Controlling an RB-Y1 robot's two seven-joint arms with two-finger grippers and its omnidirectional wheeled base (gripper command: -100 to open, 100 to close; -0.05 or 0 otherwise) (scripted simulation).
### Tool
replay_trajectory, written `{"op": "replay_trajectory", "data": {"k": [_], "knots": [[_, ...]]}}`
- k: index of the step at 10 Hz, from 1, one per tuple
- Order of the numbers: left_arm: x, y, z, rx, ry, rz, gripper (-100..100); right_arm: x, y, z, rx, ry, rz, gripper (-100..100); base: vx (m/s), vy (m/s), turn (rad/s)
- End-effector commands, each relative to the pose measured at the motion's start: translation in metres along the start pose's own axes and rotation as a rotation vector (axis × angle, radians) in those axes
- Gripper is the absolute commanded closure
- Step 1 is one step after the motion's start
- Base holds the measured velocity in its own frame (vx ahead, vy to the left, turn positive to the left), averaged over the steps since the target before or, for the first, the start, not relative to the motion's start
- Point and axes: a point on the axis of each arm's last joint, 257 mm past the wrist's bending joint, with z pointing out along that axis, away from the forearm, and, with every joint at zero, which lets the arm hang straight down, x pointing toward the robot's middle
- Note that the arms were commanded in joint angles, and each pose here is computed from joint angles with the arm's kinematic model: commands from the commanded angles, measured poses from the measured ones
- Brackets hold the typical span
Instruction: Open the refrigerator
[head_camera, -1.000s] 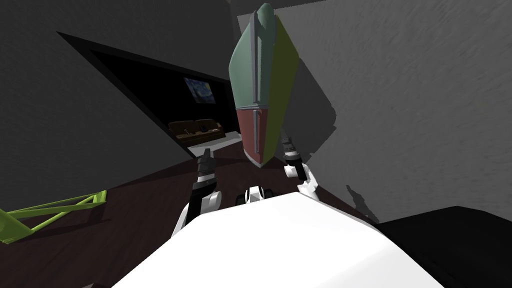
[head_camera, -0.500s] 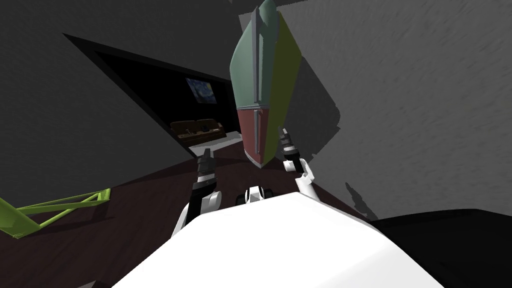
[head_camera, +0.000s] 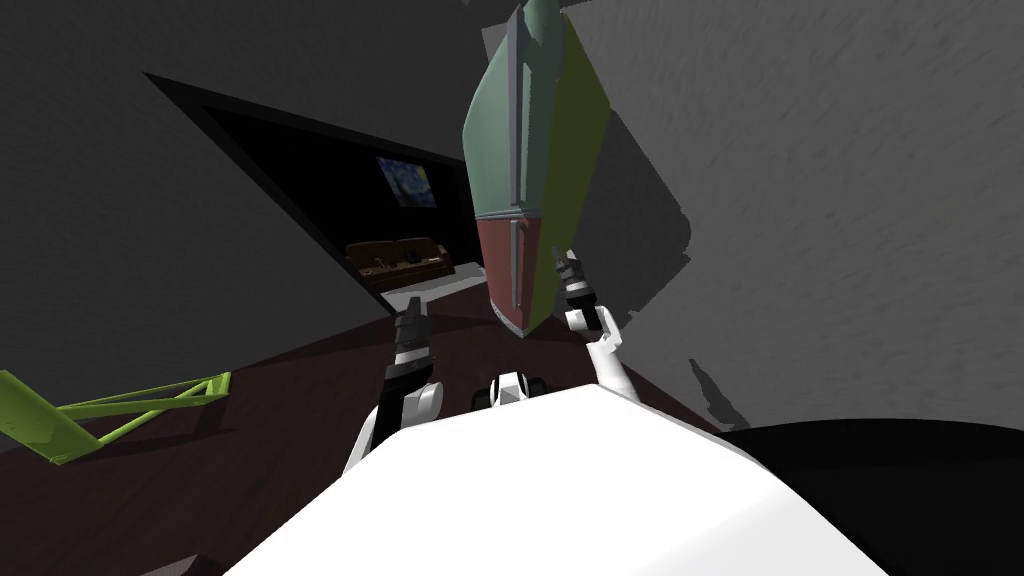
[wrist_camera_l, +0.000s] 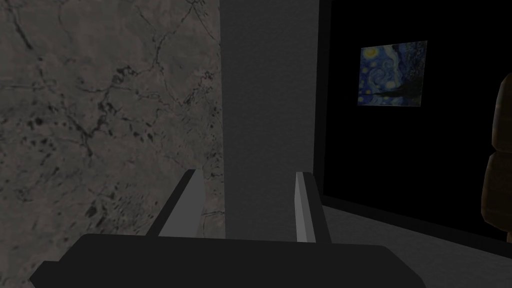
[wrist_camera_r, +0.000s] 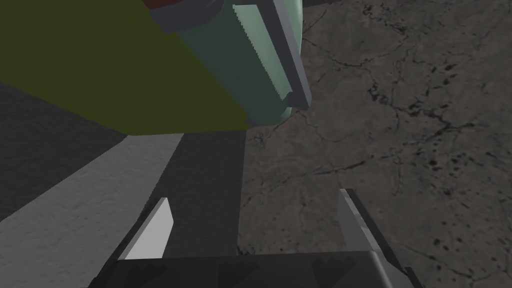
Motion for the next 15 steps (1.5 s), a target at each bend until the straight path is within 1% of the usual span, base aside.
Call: {"op": "replay_trajectory", "data": {"k": [1, 2, 3, 4, 5, 6, 7, 8, 9, 10, 11, 12, 13, 14, 15], "knots": [[0.000, 0.000, 0.000, 0.000, 0.000, 0.000, 0, 0.003, -0.016, 0.020, 0.042, 0.014, -0.119, -100, 0.031, 0.004, 0.037], [0.000, 0.000, 0.000, 0.000, 0.000, 0.000, 0, -0.002, -0.011, 0.026, 0.031, -0.001, -0.146, -100, 0.027, 0.002, 0.026], [0.000, 0.000, 0.000, 0.000, 0.000, 0.000, 0, 0.001, -0.026, 0.033, 0.064, 0.018, -0.206, -100, 0.032, 0.002, 0.053], [0.000, 0.000, 0.000, 0.000, 0.000, 0.000, 0, -0.004, -0.021, 0.041, 0.056, 0.004, -0.228, -100, 0.028, 0.002, 0.027], [0.000, 0.000, 0.000, 0.000, 0.000, 0.000, 0, -0.001, -0.035, 0.049, 0.089, 0.021, -0.285, -100, 0.034, 0.009, 0.054], [0.000, 0.000, 0.000, 0.000, 0.000, 0.000, 0, -0.007, -0.030, 0.057, 0.083, 0.007, -0.312, -100, 0.031, 0.005, 0.027], [0.000, 0.000, 0.000, 0.000, 0.000, 0.000, 0, -0.005, -0.044, 0.066, 0.121, 0.027, -0.367, -100, 0.036, 0.008, 0.051], [0.000, 0.000, 0.000, 0.000, 0.000, 0.000, 0, -0.010, -0.039, 0.072, 0.112, 0.013, -0.394, -100, 0.029, 0.009, 0.031], [0.000, 0.000, 0.000, 0.000, 0.000, 0.000, 0, -0.009, -0.053, 0.082, 0.150, 0.033, -0.446, -100, 0.033, 0.014, 0.045], [0.000, 0.000, 0.000, 0.000, 0.000, 0.000, 0, -0.014, -0.048, 0.087, 0.142, 0.022, -0.472, -100, 0.027, 0.008, 0.032], [0.000, 0.000, 0.000, 0.000, 0.000, 0.000, 0, -0.012, -0.064, 0.095, 0.181, 0.046, -0.521, -100, 0.029, 0.015, 0.055], [0.000, 0.000, 0.000, 0.000, 0.000, 0.000, 0, -0.017, -0.058, 0.101, 0.173, 0.033, -0.546, -100, 0.029, 0.016, 0.035], [0.000, 0.000, 0.000, 0.000, 0.000, 0.000, 0, -0.017, -0.058, 0.101, 0.173, 0.033, -0.554, -100, 0.014, 0.008, 0.000], [0.000, 0.000, 0.000, 0.000, 0.000, 0.000, 0, -0.019, -0.069, 0.112, 0.207, 0.052, -0.613, -100, 0.018, 0.016, 0.043], [0.000, 0.000, 0.000, 0.000, 0.000, 0.000, 0, -0.021, -0.067, 0.114, 0.204, 0.048, -0.629, -100, 0.020, 0.017, 0.036]]}}
